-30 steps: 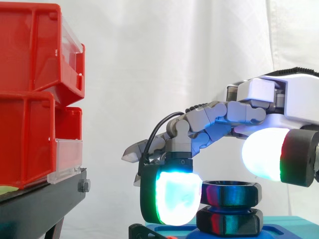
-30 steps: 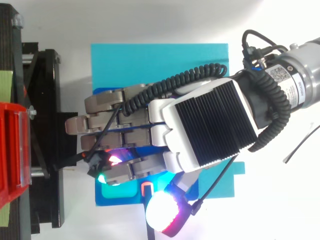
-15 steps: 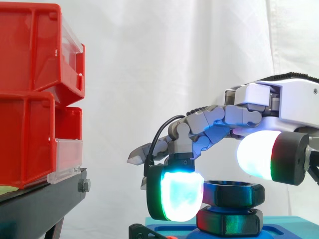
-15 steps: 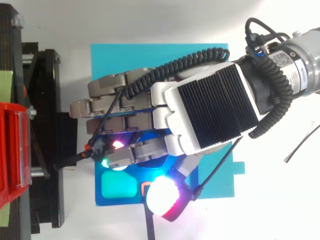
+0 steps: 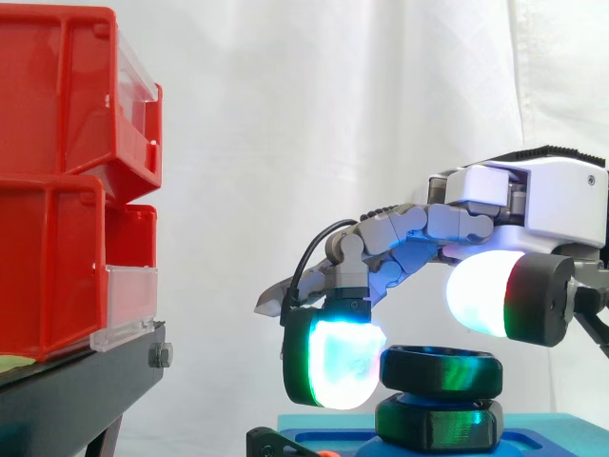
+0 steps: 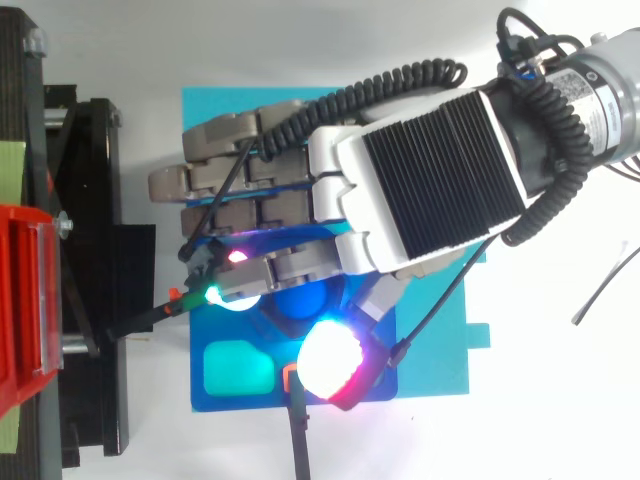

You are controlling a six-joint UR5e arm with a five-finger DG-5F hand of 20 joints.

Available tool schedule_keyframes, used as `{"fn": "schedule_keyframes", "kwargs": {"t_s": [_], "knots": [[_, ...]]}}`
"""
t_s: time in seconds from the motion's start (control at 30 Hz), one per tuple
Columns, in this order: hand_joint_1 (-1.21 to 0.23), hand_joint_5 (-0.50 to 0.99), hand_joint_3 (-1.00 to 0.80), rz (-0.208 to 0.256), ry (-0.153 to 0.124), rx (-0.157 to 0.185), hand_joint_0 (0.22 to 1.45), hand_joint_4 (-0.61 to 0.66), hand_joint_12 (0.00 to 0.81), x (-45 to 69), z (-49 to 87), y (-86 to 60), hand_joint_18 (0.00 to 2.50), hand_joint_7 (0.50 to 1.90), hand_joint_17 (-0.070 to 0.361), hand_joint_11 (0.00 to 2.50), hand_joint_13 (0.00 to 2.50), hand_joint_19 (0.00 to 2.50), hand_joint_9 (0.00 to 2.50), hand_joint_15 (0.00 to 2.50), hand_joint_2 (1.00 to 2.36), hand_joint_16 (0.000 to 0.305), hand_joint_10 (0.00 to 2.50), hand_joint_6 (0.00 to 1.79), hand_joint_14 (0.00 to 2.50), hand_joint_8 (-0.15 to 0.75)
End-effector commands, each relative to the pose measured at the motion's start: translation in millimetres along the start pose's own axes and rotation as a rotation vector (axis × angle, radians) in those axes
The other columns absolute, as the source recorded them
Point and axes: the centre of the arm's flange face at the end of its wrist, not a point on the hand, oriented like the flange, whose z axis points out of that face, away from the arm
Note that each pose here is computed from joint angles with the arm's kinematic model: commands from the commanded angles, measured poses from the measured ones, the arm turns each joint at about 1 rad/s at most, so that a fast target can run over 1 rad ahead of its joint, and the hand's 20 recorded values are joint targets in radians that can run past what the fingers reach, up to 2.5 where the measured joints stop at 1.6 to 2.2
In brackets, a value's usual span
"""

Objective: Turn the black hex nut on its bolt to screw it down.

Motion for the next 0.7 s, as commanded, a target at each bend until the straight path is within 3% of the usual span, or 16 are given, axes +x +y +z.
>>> {"fn": "schedule_keyframes", "kwargs": {"t_s": [0.0, 0.37, 0.5, 0.67], "knots": [[-0.15, 0.0, -0.5, -0.002, -0.001, 0.0, 0.49, 0.14, 0.344, -0.5, -4.1, -5.7, 0.36, 1.24, 0.121, 0.05, 0.49, 0.49, 0.8, 0.0, 1.0, 0.054, 0.0, 0.51, 0.0, 0.286], [-0.15, 0.0, -0.5, 0.009, -0.011, -0.015, 0.48, 0.15, 0.343, -3.3, -16.5, -21.7, 0.37, 1.23, 0.121, 0.08, 0.5, 0.49, 0.83, 0.0, 1.0, 0.054, 0.0, 0.51, 0.0, 0.29], [-0.15, 0.0, -0.5, 0.041, -0.013, -0.021, 0.49, 0.15, 0.343, -4.5, -15.7, -20.3, 0.37, 1.22, 0.121, 0.08, 0.51, 0.49, 0.84, 0.0, 1.0, 0.054, 0.0, 0.51, 0.0, 0.289], [-0.15, 0.0, -0.5, 0.041, -0.033, -0.029, 0.48, 0.16, 0.341, -7.8, -9.6, -17.0, 0.37, 1.21, 0.121, 0.09, 0.51, 0.5, 0.84, 0.0, 1.0, 0.054, 0.0, 0.51, 0.0, 0.289]]}}
